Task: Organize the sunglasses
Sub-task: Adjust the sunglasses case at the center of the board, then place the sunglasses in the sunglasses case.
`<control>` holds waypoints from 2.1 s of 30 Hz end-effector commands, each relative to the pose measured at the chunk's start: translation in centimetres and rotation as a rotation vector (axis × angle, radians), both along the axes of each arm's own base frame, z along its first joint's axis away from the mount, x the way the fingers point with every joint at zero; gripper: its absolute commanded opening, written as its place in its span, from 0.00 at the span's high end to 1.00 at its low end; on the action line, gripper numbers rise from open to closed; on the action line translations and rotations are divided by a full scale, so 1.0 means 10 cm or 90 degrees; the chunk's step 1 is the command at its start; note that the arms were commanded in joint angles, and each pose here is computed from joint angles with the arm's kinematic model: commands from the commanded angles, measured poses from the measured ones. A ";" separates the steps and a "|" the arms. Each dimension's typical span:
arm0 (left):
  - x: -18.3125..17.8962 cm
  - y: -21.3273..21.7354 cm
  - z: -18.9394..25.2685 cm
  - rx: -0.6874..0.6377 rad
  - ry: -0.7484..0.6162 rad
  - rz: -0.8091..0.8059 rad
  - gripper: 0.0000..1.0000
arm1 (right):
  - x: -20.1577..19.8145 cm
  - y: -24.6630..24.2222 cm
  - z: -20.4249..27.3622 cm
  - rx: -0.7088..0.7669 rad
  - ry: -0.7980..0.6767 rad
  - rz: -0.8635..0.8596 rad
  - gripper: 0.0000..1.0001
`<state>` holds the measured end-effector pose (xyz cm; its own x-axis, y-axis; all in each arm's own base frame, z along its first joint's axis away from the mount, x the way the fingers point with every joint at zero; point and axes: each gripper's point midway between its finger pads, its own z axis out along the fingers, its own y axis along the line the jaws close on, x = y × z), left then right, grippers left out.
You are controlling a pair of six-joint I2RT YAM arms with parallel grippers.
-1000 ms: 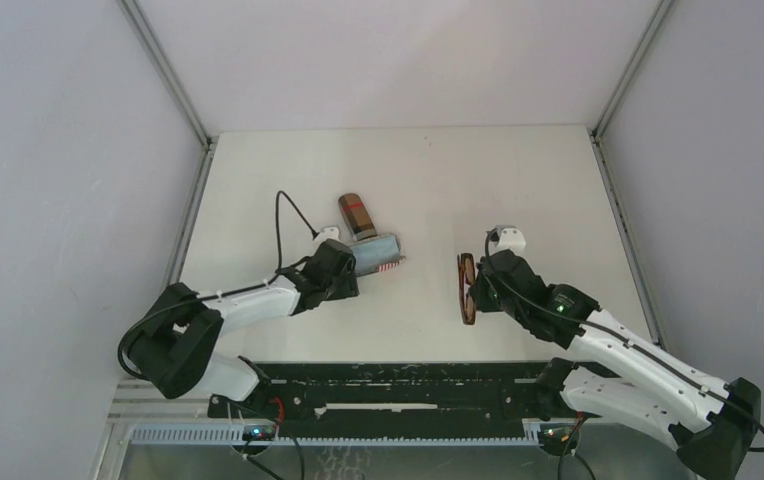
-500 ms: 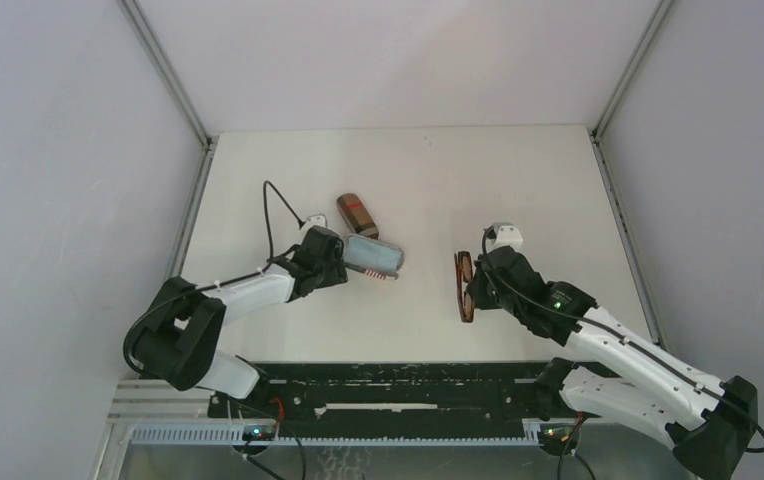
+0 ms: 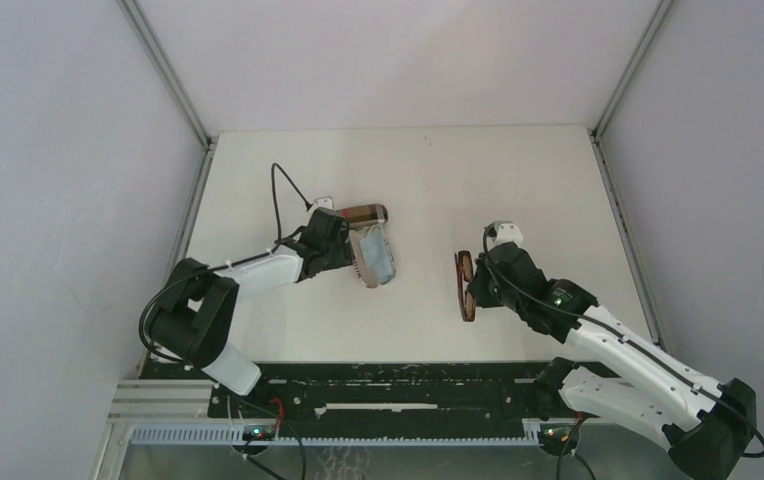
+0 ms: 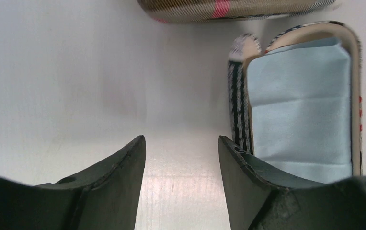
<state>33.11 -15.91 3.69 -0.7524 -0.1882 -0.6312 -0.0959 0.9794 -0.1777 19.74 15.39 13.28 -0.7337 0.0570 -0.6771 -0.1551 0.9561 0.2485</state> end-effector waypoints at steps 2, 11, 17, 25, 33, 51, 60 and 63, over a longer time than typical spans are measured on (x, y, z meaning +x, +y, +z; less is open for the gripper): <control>0.20 -0.18 0.21 -0.029 -0.034 -0.034 0.38 | 0.06 0.17 0.10 0.051 -0.013 0.043 1.00; 0.22 -0.36 0.33 -0.077 -0.044 -0.076 0.37 | 0.27 0.46 0.25 0.150 0.011 0.073 1.00; 0.24 -0.44 0.40 -0.091 -0.049 -0.095 0.36 | 0.54 0.74 0.42 0.189 0.013 0.095 1.00; 0.26 -0.52 0.40 -0.099 -0.045 -0.109 0.36 | 0.99 1.07 0.43 0.272 0.049 0.097 1.00; 0.29 -0.57 0.42 -0.099 -0.044 -0.119 0.36 | 1.33 1.47 0.22 0.346 0.144 0.154 1.00; 0.29 -0.59 0.42 -0.099 -0.042 -0.123 0.36 | 1.62 1.56 -0.38 0.333 0.225 0.087 1.00; 0.25 -0.62 0.39 -0.100 -0.038 -0.129 0.36 | 1.60 1.59 -0.41 0.355 0.230 0.081 1.00; 0.26 -0.63 0.39 -0.100 -0.038 -0.131 0.36 | 1.59 1.60 -0.35 0.368 0.217 0.096 1.00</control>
